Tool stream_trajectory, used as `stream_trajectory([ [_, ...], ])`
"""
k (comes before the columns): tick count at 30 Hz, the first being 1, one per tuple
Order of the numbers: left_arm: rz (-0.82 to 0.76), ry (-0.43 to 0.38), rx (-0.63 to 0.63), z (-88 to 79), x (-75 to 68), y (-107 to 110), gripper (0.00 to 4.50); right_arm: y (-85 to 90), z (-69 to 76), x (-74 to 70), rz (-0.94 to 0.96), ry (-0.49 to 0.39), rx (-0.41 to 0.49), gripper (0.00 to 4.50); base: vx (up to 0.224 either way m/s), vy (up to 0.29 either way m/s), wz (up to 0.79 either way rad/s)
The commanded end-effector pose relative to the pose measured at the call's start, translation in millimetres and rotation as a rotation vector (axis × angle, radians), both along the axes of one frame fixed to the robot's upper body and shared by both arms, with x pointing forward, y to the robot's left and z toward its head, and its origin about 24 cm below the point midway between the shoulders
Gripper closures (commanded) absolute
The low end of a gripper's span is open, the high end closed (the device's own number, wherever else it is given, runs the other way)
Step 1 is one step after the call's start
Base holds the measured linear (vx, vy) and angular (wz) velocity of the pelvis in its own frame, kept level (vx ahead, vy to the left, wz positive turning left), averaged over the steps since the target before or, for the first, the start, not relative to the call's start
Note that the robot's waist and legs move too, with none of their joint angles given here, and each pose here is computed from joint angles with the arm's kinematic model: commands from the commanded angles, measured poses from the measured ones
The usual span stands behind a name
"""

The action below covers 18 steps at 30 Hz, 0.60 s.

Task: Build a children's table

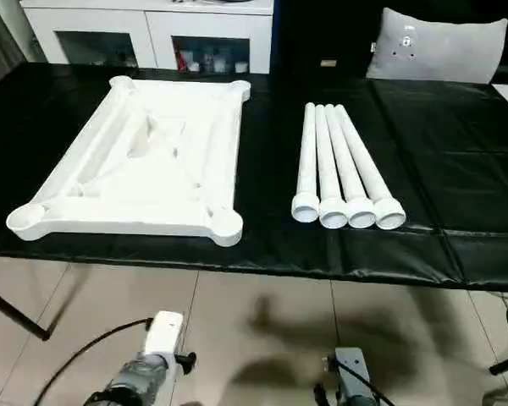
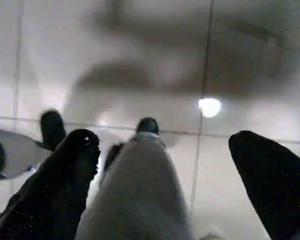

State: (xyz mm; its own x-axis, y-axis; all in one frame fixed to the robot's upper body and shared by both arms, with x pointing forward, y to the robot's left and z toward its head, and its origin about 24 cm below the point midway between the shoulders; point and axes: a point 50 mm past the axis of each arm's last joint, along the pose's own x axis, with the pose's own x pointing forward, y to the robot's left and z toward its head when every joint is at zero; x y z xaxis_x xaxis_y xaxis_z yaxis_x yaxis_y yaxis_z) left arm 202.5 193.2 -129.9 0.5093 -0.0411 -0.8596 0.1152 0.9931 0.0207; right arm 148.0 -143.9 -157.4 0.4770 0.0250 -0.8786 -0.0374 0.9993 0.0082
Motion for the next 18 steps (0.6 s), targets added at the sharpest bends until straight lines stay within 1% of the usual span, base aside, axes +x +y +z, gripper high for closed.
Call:
stream_trajectory([
  [1,-0.009,-0.035,-0.039,4.2,5.1,3.6,0.02,1.9,3.1,6.2,0.024,-0.052,0.023,0.00,0.000,0.000,0.00],
  [2,-0.041,-0.053,-0.043,6.0,5.4,7.7,0.02,2.8,5.0,9.3,0.055,-0.085,0.028,0.00,0.000,0.000,0.00],
  [3,-0.050,-0.058,-0.044,6.5,5.4,8.8,0.02,3.0,5.6,10.1,0.064,-0.094,0.028,0.00,0.000,0.000,0.00],
  [4,-0.102,-0.090,-0.053,9.3,7.0,10.3,0.02,4.3,6.9,11.8,0.086,-0.117,0.041,0.00,0.000,0.000,0.00],
  [6,-0.148,-0.133,-0.074,12.9,8.7,10.6,0.02,6.0,7.2,11.5,0.096,-0.125,0.061,0.00,0.000,0.000,0.00],
  [7,-0.175,-0.181,-0.104,17.6,10.1,11.0,0.02,-15.1,19.5,30.6,0.096,-0.235,0.097,0.00,0.000,0.000,0.00],
  [8,-0.175,-0.181,-0.104,17.6,10.1,11.0,0.02,-15.1,19.5,30.6,0.096,-0.235,0.097,0.00,0.000,0.000,0.00],
  [9,-0.192,-0.217,-0.124,21.5,8.6,12.8,0.02,-42.6,42.2,54.5,0.107,-0.392,0.135,0.00,0.000,0.000,0.00],
  [10,-0.197,-0.227,-0.127,22.7,7.1,14.0,0.02,-48.2,49.0,59.8,0.113,-0.436,0.146,0.00,0.000,0.000,0.00],
  [11,-0.201,-0.249,-0.120,25.0,6.0,15.8,0.02,-48.6,51.9,61.1,0.119,-0.460,0.149,0.00,0.000,0.000,0.00],
  [12,-0.199,-0.255,-0.123,25.7,5.7,16.2,0.02,-48.9,52.4,61.1,0.119,-0.466,0.150,0.00,0.000,0.000,0.00],
  [13,-0.178,-0.317,-0.154,35.1,0.9,18.4,0.02,-51.8,60.1,58.7,0.114,-0.539,0.159,0.00,0.000,0.000,0.00],
  [14,-0.174,-0.333,-0.164,38.0,-0.8,18.8,0.02,-52.5,62.5,57.5,0.113,-0.559,0.160,0.00,0.000,0.000,0.00],
  [15,-0.164,-0.372,-0.177,45.1,-4.9,18.9,0.02,-54.6,69.0,54.3,0.110,-0.610,0.140,0.00,0.000,0.000,0.00],
  [18,-0.148,-0.363,-0.193,46.3,-16.9,16.4,0.02,-51.0,75.9,44.3,0.109,-0.614,0.213,0.00,0.000,0.000,0.00],
])
